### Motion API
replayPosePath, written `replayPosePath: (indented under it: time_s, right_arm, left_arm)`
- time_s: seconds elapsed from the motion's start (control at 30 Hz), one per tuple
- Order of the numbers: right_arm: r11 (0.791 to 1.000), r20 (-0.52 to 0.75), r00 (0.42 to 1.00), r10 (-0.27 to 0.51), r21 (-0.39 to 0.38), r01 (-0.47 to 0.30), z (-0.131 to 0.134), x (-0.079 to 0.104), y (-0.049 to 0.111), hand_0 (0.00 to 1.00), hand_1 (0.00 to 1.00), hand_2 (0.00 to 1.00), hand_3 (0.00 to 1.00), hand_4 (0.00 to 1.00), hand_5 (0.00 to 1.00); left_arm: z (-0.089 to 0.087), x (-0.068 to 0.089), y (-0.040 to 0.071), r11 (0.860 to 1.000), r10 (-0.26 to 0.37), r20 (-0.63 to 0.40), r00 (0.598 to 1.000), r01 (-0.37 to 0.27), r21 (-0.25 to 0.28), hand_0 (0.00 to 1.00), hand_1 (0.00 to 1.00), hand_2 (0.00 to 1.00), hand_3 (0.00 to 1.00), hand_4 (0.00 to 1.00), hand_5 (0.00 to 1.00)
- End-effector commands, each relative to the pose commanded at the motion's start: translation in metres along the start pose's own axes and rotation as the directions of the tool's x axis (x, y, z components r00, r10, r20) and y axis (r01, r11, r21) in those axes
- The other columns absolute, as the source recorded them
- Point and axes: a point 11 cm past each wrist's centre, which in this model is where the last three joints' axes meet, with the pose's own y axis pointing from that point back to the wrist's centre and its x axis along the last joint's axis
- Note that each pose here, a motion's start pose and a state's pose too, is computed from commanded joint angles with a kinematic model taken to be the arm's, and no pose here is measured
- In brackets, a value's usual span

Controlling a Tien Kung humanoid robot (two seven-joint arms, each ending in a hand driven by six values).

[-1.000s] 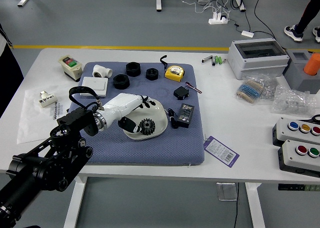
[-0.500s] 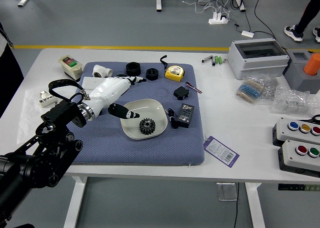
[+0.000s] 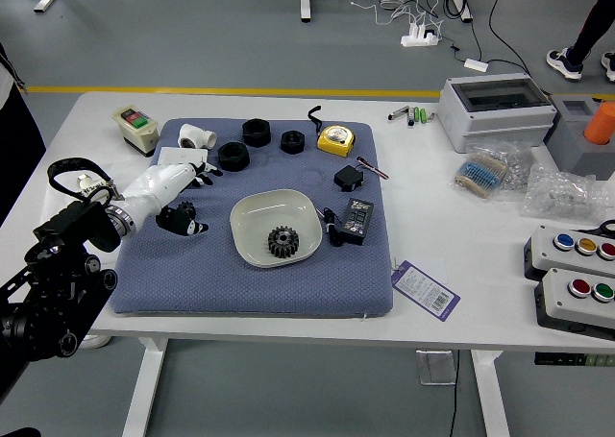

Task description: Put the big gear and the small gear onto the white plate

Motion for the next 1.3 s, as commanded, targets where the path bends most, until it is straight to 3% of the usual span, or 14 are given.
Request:
replayPosePath:
  time_s: [0.53,0.9,0.93,1.1,1.13,1.3]
  right_arm:
    - [1.0,0.007,1.0,-0.003,0.004,0.003,-0.003,-0.002,0.0,0.687,0.704,0.752,0.566,0.788,0.646]
    - [1.0,0.008,1.0,-0.002,0.006,0.002,-0.005,-0.003,0.001,0.688,0.704,0.752,0.567,0.788,0.646]
    - [1.0,0.007,1.0,-0.002,0.006,0.002,-0.005,-0.003,0.001,0.689,0.704,0.752,0.567,0.788,0.645]
    - [1.0,0.006,1.0,-0.003,0.007,0.003,-0.006,-0.003,0.001,0.689,0.704,0.752,0.567,0.788,0.645]
    - [1.0,0.005,1.0,-0.003,0.008,0.003,-0.006,-0.003,0.001,0.689,0.704,0.752,0.567,0.788,0.645]
    - [1.0,0.005,1.0,-0.004,0.011,0.004,-0.008,-0.004,0.001,0.689,0.704,0.752,0.567,0.788,0.645]
  left_arm:
    - [-0.024,-0.004,-0.001,0.997,0.047,-0.062,0.997,-0.044,0.057,0.589,0.645,0.709,0.787,0.935,0.007]
    - [-0.027,-0.009,-0.002,0.996,0.071,-0.075,0.995,-0.067,0.053,0.585,0.633,0.691,0.78,0.913,0.002]
    - [-0.027,-0.01,-0.002,0.996,0.071,-0.077,0.995,-0.067,0.054,0.574,0.608,0.653,0.732,0.89,0.002]
    - [-0.028,-0.015,-0.005,0.997,0.06,-0.079,0.995,-0.055,0.059,0.574,0.608,0.653,0.732,0.89,0.002]
    - [-0.029,-0.016,-0.005,0.997,0.058,-0.079,0.995,-0.053,0.061,0.558,0.587,0.623,0.681,0.867,0.004]
    - [-0.032,-0.016,-0.007,0.996,0.059,-0.082,0.995,-0.053,0.072,0.558,0.587,0.623,0.681,0.867,0.004]
